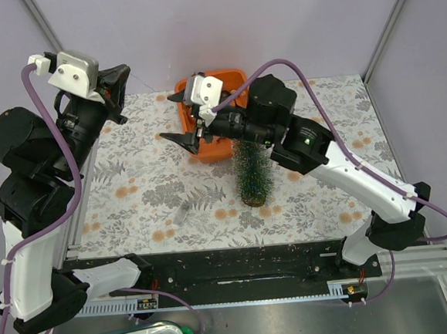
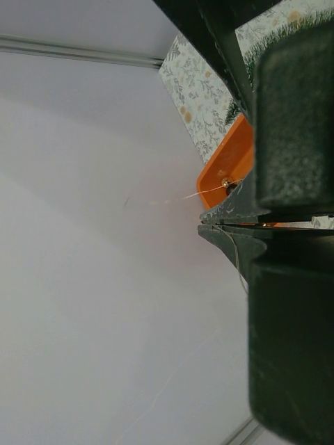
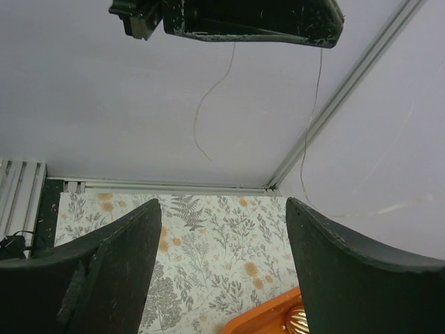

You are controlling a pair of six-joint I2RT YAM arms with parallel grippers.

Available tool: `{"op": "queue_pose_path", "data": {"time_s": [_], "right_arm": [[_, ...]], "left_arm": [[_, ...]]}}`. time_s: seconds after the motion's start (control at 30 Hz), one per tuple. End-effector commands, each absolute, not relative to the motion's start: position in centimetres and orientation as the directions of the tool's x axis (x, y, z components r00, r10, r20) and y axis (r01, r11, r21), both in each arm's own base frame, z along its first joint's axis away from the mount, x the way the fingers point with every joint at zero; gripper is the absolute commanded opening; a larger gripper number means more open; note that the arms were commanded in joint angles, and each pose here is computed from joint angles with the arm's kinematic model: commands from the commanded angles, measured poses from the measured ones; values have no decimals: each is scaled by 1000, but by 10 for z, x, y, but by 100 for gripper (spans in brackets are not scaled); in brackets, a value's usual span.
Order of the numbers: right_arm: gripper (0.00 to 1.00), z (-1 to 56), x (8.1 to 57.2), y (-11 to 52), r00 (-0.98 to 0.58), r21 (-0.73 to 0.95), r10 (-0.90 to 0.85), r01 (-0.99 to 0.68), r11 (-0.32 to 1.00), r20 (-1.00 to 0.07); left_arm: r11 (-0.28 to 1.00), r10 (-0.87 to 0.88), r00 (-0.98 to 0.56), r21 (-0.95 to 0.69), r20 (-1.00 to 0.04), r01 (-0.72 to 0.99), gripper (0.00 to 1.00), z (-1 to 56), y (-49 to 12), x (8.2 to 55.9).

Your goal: Decorate the small christmas tree

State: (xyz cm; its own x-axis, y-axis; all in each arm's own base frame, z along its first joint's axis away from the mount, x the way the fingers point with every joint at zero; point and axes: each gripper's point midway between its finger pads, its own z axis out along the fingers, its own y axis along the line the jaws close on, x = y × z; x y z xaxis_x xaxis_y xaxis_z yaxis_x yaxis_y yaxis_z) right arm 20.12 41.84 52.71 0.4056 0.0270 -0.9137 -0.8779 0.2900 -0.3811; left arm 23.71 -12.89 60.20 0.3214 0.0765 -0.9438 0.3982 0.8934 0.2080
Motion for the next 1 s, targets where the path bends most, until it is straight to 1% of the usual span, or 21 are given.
{"op": "queue_pose_path", "data": {"time_s": [0.0,0.17,0.33,0.5,0.53,0.57,0.6,0.63,0.67,0.7,0.73,0.93,0.97], "right_arm": [[80,540,207,427,473,-441,31,-843,308,-881],[78,542,229,431,522,-476,6,-783,400,-853],[77,539,242,436,534,-484,-12,-756,441,-845],[69,532,250,444,541,-501,-40,-744,442,-840],[66,532,251,444,543,-504,-45,-741,444,-838],[60,529,254,445,539,-506,-59,-739,445,-840],[49,528,255,445,535,-505,-67,-739,445,-842],[35,528,257,444,532,-505,-75,-738,447,-844],[16,527,259,444,530,-504,-79,-736,451,-844],[4,527,260,443,529,-503,-81,-733,458,-845],[0,529,260,442,534,-503,-75,-728,465,-842],[0,532,264,433,540,-503,-79,-708,495,-838],[0,535,266,429,539,-498,-78,-701,511,-839]], "left_arm": [[885,41,341,192,-939,424,0,610,-130,228],[883,40,338,191,-940,428,0,609,-129,225],[880,33,337,187,-941,436,0,609,-129,223],[876,20,333,177,-943,448,0,610,-130,220],[877,19,335,176,-942,448,0,611,-129,219],[877,20,336,178,-942,447,0,611,-129,219],[877,19,336,177,-942,446,0,611,-128,219],[878,18,337,176,-941,444,0,611,-128,218],[879,20,338,177,-941,443,0,611,-127,218],[879,16,341,176,-940,444,0,613,-127,217],[880,17,337,174,-941,442,0,612,-127,218],[880,4,334,162,-942,447,0,612,-126,215],[879,5,330,162,-944,448,2,611,-126,216]]}}
